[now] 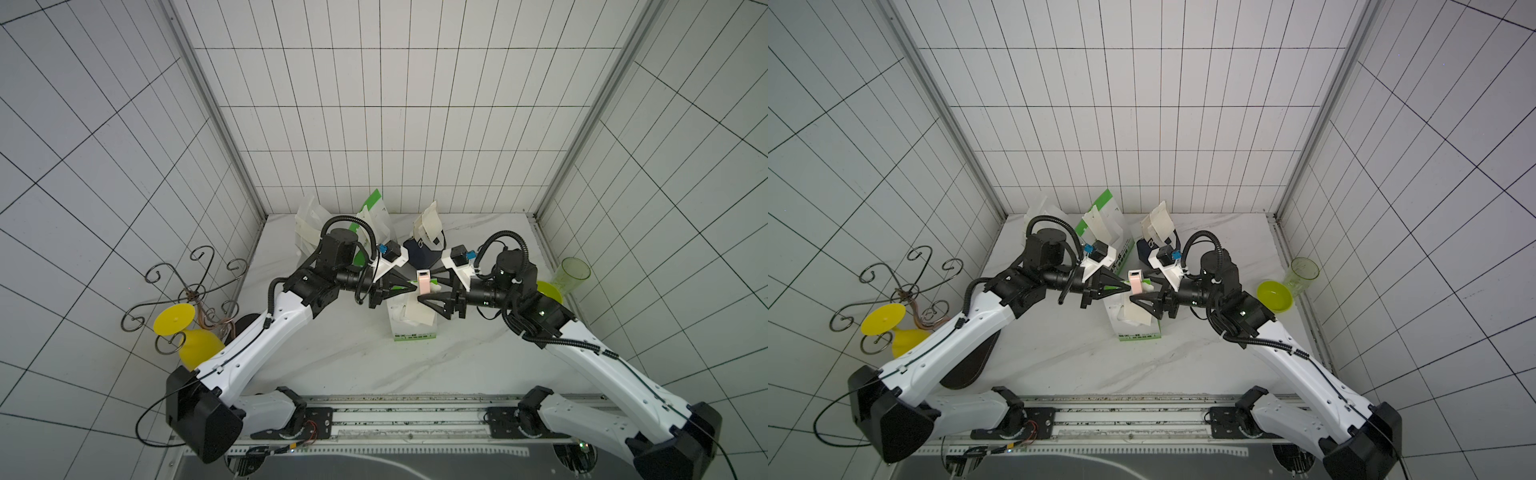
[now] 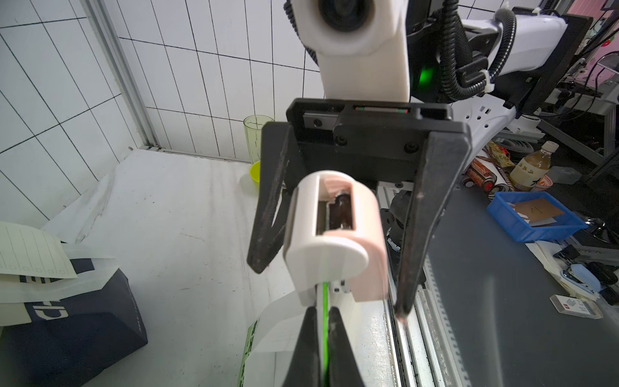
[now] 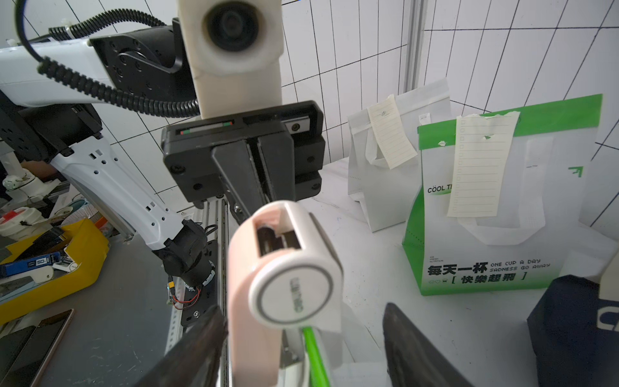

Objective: Staple the receipts to the bags
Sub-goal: Staple the receipt to the takeout bag, then pick up the stapler from the takeout bag.

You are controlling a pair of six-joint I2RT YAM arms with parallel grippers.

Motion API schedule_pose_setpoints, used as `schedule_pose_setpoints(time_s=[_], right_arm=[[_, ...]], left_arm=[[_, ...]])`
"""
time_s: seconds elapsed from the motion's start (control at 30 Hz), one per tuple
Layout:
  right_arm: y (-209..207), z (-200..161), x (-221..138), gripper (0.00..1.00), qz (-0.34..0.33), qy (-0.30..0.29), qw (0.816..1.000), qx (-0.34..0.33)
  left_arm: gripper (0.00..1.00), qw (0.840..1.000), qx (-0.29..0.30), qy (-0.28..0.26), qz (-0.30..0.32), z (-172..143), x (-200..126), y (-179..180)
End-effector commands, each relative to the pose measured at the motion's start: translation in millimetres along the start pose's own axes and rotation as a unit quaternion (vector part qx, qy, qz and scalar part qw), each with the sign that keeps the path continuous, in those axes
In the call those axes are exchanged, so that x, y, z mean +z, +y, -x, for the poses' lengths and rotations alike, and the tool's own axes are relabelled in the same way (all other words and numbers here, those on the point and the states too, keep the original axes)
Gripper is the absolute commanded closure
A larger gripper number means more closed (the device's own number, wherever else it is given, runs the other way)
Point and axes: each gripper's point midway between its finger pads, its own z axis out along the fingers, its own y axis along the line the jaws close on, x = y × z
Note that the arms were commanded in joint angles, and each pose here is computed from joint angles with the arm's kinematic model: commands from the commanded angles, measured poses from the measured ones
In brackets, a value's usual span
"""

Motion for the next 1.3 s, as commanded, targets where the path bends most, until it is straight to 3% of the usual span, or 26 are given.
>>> schedule_pose_setpoints(time_s=[0.0, 0.27, 0.57, 0.6, 0.63, 0.7, 0.73, 0.87, 0.97, 1.13, 1.27], right_arm=[[11, 44, -8, 0.41, 0.017, -0.037, 0.998, -0.048], [5, 42, -8, 1.0, 0.015, -0.045, 0.998, -0.039], [-8, 49, -13, 1.0, -0.03, -0.072, 0.997, -0.021], [-10, 52, -16, 0.79, -0.04, -0.079, 0.996, -0.021], [-13, 55, -19, 0.52, -0.055, -0.085, 0.995, -0.022], [-15, 64, -28, 0.29, -0.083, -0.104, 0.991, -0.023], [-15, 69, -34, 0.25, -0.094, -0.113, 0.989, -0.029], [-14, 89, -55, 0.18, -0.131, -0.156, 0.979, -0.032], [-31, 100, -69, 0.18, -0.189, -0.192, 0.963, 0.003], [-47, 96, -68, 0.21, -0.28, -0.193, 0.94, 0.02], [-43, 90, -57, 0.22, -0.295, -0.171, 0.94, 0.004]], left_arm=[[1.0, 0.999, 0.035, -0.018, -0.023, 16, -3, -13], [1.0, 0.998, 0.038, -0.023, -0.036, 19, -2, -20], [1.0, 0.999, 0.033, -0.029, -0.024, 21, -2, -16], [1.0, 0.999, 0.03, -0.028, -0.015, 21, -1, -13], [1.0, 0.999, 0.026, -0.026, 0.0, 20, -1, -7], [1.0, 0.999, 0.019, -0.03, 0.022, 20, -1, -1], [1.0, 0.999, 0.013, -0.03, 0.041, 20, -1, 5], [1.0, 0.994, -0.009, -0.049, 0.099, 25, 0, 20], [1.0, 0.988, -0.016, -0.044, 0.148, 26, 12, 26], [1.0, 0.973, -0.025, -0.042, 0.223, 30, 25, 38], [1.0, 0.968, -0.042, -0.046, 0.244, 32, 25, 46]])
